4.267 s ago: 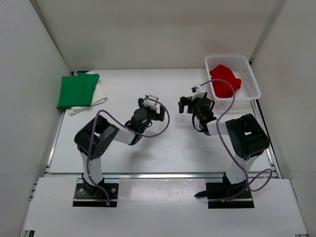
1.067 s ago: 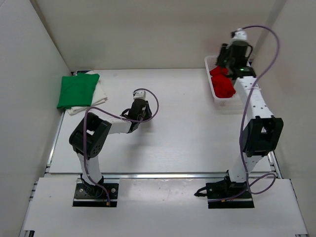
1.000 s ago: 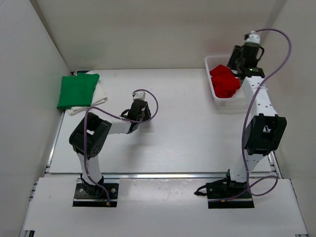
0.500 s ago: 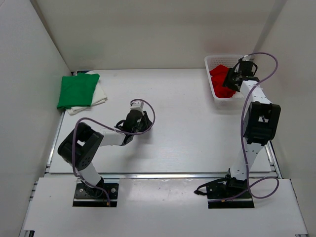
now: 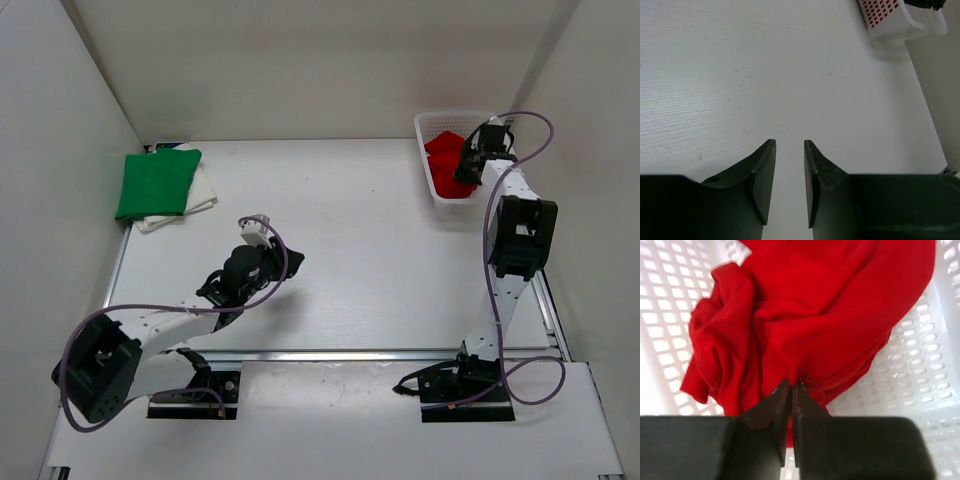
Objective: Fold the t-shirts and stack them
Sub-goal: Grab crumpled tshirt from bin with the right arm, then move the tshirt to the center of the board
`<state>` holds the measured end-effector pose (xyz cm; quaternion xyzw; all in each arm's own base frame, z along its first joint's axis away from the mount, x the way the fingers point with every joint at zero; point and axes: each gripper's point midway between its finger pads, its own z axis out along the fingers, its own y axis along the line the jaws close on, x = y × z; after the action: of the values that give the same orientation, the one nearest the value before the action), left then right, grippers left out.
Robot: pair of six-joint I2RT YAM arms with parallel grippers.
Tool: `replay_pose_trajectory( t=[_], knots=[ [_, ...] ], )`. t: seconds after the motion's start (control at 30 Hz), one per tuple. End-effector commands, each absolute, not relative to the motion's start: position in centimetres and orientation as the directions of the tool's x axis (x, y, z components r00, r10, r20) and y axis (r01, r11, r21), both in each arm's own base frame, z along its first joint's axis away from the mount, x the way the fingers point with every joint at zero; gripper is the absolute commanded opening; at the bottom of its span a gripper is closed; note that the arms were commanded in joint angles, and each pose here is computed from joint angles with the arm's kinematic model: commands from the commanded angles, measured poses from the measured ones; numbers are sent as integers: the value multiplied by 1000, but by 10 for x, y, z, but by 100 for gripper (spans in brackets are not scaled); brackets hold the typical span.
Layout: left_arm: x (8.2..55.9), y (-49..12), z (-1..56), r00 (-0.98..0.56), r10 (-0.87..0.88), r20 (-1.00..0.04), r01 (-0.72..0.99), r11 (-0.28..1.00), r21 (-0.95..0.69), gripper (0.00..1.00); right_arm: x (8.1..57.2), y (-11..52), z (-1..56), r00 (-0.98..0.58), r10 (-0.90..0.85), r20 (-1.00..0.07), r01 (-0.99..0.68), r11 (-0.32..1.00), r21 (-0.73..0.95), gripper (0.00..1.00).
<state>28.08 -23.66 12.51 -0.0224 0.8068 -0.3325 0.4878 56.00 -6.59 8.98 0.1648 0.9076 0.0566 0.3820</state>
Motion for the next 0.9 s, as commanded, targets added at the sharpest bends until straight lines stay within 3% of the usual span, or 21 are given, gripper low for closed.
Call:
replay_pose_trajectory(
  t=[0.0, 0.13, 0.23, 0.53, 0.7, 0.8, 0.87],
  knots=[
    [272, -230, 125, -532, -377, -759, 268, 775, -572, 41, 566, -70, 130, -578, 354, -736, 250, 935, 253, 0],
    [273, -231, 131, -541, -385, -747, 275, 759, -590, 42, 554, -60, 217, -384, 313, -869, 206, 946, 250, 0],
    [276, -232, 133, -551, -381, -743, 278, 755, -594, 42, 525, -41, 328, -196, 278, -940, 112, 959, 260, 0],
    [286, -211, 143, -540, -437, -720, 231, 745, -625, 44, 401, 113, 551, 201, 210, -957, -388, 914, 119, 0],
    [299, -171, 158, -482, -509, -713, 176, 741, -648, 44, 318, 201, 601, 314, 306, -899, -628, 777, 45, 0],
    [301, -144, 160, -440, -551, -709, 133, 741, -658, 44, 299, 221, 601, 288, 374, -881, -745, 666, 40, 0],
    [301, -129, 155, -424, -573, -701, 99, 740, -665, 45, 316, 222, 571, 210, 390, -896, -766, 635, 97, 0]
  ],
)
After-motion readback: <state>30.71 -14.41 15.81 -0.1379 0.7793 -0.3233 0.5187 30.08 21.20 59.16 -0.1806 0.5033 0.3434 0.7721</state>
